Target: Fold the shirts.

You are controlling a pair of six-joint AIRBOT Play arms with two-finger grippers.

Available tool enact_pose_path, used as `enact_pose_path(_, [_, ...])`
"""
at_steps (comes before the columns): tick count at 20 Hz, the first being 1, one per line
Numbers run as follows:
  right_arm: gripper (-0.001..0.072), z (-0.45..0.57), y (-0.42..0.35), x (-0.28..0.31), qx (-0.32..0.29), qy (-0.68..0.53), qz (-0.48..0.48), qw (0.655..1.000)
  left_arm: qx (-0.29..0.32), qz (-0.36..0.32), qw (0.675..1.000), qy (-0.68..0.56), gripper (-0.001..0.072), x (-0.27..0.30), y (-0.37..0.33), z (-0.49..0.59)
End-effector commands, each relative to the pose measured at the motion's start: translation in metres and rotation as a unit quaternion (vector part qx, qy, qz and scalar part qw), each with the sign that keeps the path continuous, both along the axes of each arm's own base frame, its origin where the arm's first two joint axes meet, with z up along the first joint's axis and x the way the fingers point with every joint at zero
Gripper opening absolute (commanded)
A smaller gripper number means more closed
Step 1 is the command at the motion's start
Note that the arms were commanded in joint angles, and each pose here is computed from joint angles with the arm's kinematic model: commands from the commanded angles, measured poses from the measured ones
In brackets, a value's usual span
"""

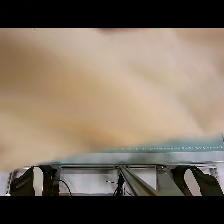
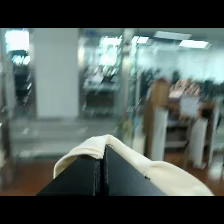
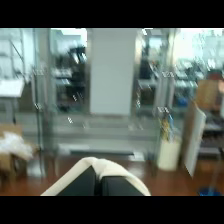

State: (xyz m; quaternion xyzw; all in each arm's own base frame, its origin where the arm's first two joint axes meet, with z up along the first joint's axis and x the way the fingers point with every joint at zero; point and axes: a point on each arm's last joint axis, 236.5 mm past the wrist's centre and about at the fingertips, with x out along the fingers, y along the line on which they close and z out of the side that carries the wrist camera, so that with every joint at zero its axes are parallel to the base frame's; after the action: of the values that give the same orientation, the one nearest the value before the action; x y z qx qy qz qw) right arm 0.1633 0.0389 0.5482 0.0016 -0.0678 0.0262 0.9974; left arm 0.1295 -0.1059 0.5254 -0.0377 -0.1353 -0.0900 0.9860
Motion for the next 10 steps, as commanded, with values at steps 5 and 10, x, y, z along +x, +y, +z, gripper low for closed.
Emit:
enact_pose_path(5, [0.0038,-0.132,-0.052,-0.01,-0.013,0.292,-0.091,0.952,0.014,0.06,0.954,0.295,0.0016,0.007,0.045,-0.138])
enact_pose_path(10, [0.0038,-0.259,-0.046,0.058,-0.028,0.495,-0.007,0.868,-0.03,-0.008,0.886,0.462,0.0016,0.051,0.059,-0.255])
